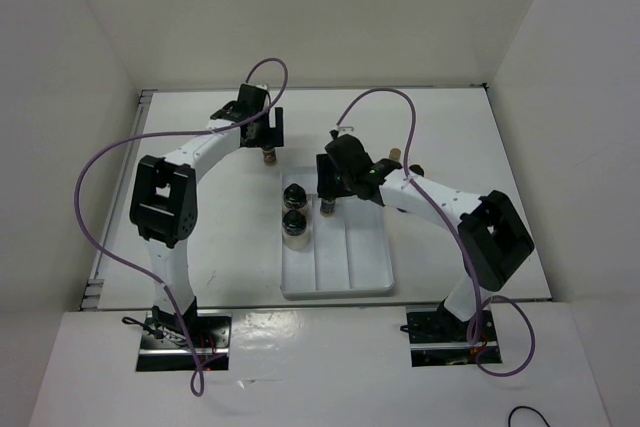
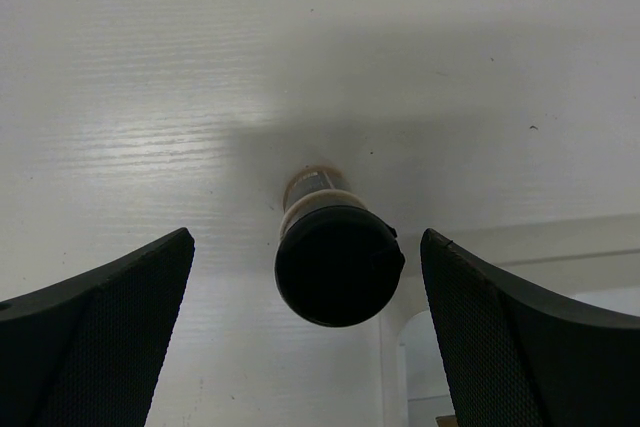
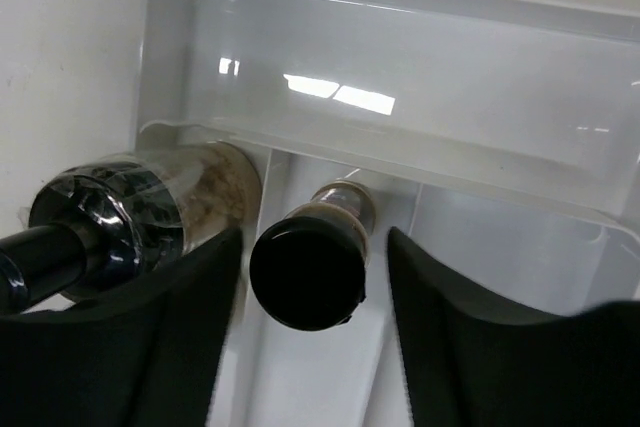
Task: Organize the condiment bottles
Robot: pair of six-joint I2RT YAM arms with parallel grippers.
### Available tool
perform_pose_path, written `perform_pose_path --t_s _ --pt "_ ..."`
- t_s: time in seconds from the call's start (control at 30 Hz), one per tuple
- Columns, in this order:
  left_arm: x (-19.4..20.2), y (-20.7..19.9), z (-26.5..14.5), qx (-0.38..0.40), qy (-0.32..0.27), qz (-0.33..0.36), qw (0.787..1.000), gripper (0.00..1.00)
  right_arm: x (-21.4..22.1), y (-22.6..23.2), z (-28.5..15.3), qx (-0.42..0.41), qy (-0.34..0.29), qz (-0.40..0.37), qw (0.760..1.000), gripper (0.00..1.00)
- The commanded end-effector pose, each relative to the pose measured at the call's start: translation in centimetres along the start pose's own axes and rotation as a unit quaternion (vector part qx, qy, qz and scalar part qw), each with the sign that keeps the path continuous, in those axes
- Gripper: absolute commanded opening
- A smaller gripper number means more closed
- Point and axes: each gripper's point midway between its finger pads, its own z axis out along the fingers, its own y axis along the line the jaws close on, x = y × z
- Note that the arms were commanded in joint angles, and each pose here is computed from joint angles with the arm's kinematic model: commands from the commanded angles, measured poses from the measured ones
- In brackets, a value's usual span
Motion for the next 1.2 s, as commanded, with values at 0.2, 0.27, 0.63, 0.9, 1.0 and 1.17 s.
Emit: perform_pose_path --t_s 0.2,0.27,0.63,0.9,1.0,1.17 --pt "-0.7 -1.0 1.1 0.006 -0.005 0.020 1.000 1.00 -2.5 1.0 -2.2 -0.007 -0.054 0.010 0.998 0.98" --pt "-0.6 -1.4 1.0 0.009 -0.004 0.028 1.000 1.00 -2.9 1.1 -3.1 -0.011 -0.060 0.011 0.998 0.98" --pt "0.0 -1.3 2.0 0.007 0.005 0.039 0.999 0.76 -6.6 0.2 -8.5 0.004 -0.127 0.031 0.991 0.98" --pt "-0.1 -1.4 1.7 0.012 0.001 0.043 0.999 0.45 -5.8 -2.6 -10.5 0.048 -0.144 0.049 0.987 0.98" --pt "0.0 -1.8 1.7 0.015 0.001 0.051 0.999 0.32 -5.2 -3.5 -11.2 0.062 -0.146 0.058 0.986 0.98" --pt "-1.4 -1.9 -0.7 0.020 -0.015 0.048 0.999 0.28 -4.8 -5.5 -12.3 0.094 -0.151 0.080 0.981 0.98"
